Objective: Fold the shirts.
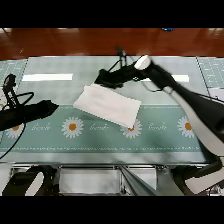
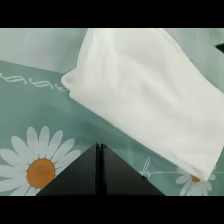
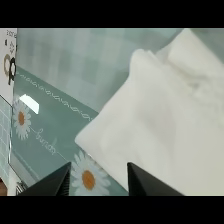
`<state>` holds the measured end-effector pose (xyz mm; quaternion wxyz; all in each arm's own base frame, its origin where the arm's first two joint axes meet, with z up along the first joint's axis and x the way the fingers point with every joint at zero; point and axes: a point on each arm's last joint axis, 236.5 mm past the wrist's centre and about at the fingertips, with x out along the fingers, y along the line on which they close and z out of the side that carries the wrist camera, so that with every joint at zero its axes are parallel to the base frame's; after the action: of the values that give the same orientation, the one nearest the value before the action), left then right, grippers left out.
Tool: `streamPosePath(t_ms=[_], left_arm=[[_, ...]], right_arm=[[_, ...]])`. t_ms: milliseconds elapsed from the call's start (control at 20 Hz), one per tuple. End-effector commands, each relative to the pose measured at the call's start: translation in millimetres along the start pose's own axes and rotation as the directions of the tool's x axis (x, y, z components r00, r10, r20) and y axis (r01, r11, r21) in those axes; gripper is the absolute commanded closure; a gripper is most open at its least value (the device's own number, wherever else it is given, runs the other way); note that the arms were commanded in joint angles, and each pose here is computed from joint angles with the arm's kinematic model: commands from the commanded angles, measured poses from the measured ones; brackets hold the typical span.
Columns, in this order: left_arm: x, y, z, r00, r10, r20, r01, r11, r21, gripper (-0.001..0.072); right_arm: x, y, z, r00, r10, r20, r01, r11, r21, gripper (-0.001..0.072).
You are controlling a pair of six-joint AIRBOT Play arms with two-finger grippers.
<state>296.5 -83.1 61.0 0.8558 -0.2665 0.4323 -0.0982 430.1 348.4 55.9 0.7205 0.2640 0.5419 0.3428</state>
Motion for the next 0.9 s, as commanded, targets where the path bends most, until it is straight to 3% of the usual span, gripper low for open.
streamPosePath(t_ms=[0,100,150,350,450,550,650,850], left_arm=[[-9,-25,35,0.995,-0.072,0.064,0.074,0.997,-0.028,0.0692],[-13,-29,39,0.994,-0.077,0.074,0.079,0.997,-0.015,0.0693],[-11,-29,34,0.996,-0.078,0.051,0.078,0.997,-0.01,0.0693],[1,-19,3,0.997,-0.072,-0.042,0.07,0.997,-0.04,0.0693],[12,-20,-11,0.994,-0.093,-0.065,0.088,0.993,-0.073,0.0693],[22,-19,-31,0.99,-0.096,-0.107,0.089,0.994,-0.068,0.0693],[30,-19,-49,0.985,-0.097,-0.143,0.089,0.994,-0.061,0.0693],[34,-22,-62,0.979,-0.103,-0.177,0.097,0.994,-0.046,0.0693]], right_arm=[[-138,-65,-14,0.956,-0.286,-0.072,0.284,0.958,-0.033,0.0305],[-243,-118,-17,0.835,-0.55,0.015,0.549,0.835,0.044,0.0305],[-288,-135,-24,0.776,-0.627,0.065,0.62,0.778,0.101,0.0305],[-339,-194,-92,0.691,-0.707,0.148,0.663,0.702,0.26,0.0305],[-292,-226,-143,0.75,-0.651,0.12,0.586,0.737,0.337,0.0305],[-222,-224,-175,0.875,-0.467,0.126,0.377,0.821,0.429,0.0305],[-175,-208,-180,0.935,-0.308,0.175,0.198,0.865,0.462,0.0305],[-137,-199,-169,0.936,-0.286,0.208,0.173,0.884,0.435,0.0304]])
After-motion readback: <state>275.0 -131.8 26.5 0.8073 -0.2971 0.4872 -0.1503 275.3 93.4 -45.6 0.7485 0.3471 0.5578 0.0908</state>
